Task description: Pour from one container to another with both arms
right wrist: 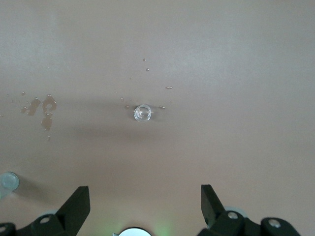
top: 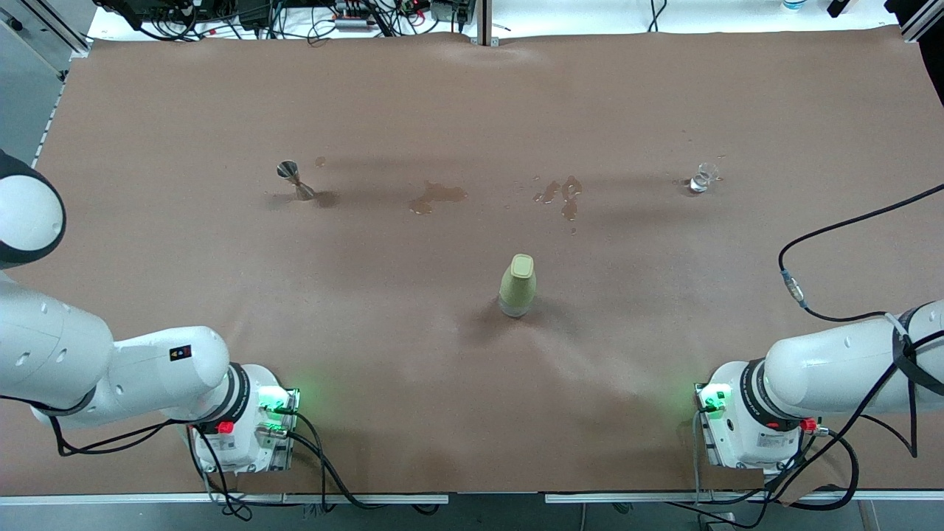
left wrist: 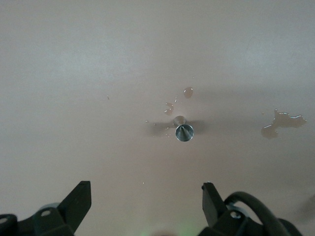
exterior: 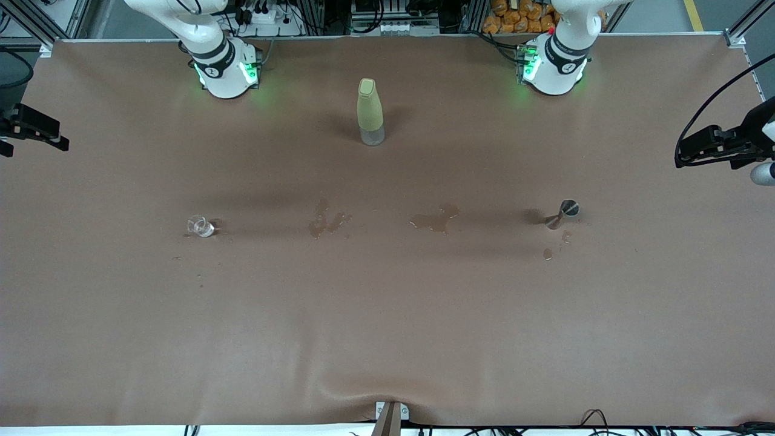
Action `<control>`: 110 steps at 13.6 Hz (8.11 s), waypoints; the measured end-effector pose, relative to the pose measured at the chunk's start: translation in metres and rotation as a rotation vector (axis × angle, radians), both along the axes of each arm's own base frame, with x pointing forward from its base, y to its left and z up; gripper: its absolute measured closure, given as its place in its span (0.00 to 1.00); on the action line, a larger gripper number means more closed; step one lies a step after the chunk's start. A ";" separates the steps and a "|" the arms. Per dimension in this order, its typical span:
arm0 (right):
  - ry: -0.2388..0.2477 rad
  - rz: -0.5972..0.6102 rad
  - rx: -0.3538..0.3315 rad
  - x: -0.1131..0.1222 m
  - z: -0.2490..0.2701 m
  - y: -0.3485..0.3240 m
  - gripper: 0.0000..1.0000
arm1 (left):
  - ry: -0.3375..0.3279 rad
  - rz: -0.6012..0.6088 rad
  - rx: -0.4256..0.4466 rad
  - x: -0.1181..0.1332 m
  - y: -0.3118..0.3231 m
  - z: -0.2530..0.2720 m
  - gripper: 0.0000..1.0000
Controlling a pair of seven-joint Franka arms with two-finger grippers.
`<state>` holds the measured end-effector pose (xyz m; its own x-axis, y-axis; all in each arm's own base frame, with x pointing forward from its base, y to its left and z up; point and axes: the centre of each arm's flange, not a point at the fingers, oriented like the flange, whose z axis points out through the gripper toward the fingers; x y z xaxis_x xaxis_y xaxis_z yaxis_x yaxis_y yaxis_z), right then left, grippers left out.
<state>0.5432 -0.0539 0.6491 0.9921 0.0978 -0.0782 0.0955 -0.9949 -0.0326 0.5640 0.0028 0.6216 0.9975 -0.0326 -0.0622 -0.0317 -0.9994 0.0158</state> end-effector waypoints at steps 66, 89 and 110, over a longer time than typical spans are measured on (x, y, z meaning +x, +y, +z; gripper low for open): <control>-0.940 1.214 0.848 -0.051 -0.572 -0.097 0.00 | -0.859 -1.221 -1.108 -0.056 0.125 -0.496 0.32; -1.019 1.165 0.935 -0.049 -0.586 -0.074 0.48 | -0.906 -1.208 -1.076 -0.049 0.088 -0.516 0.62; -1.142 1.090 1.259 -0.031 -0.545 -0.034 0.85 | -0.999 -1.252 -1.125 0.044 -0.029 -0.437 0.79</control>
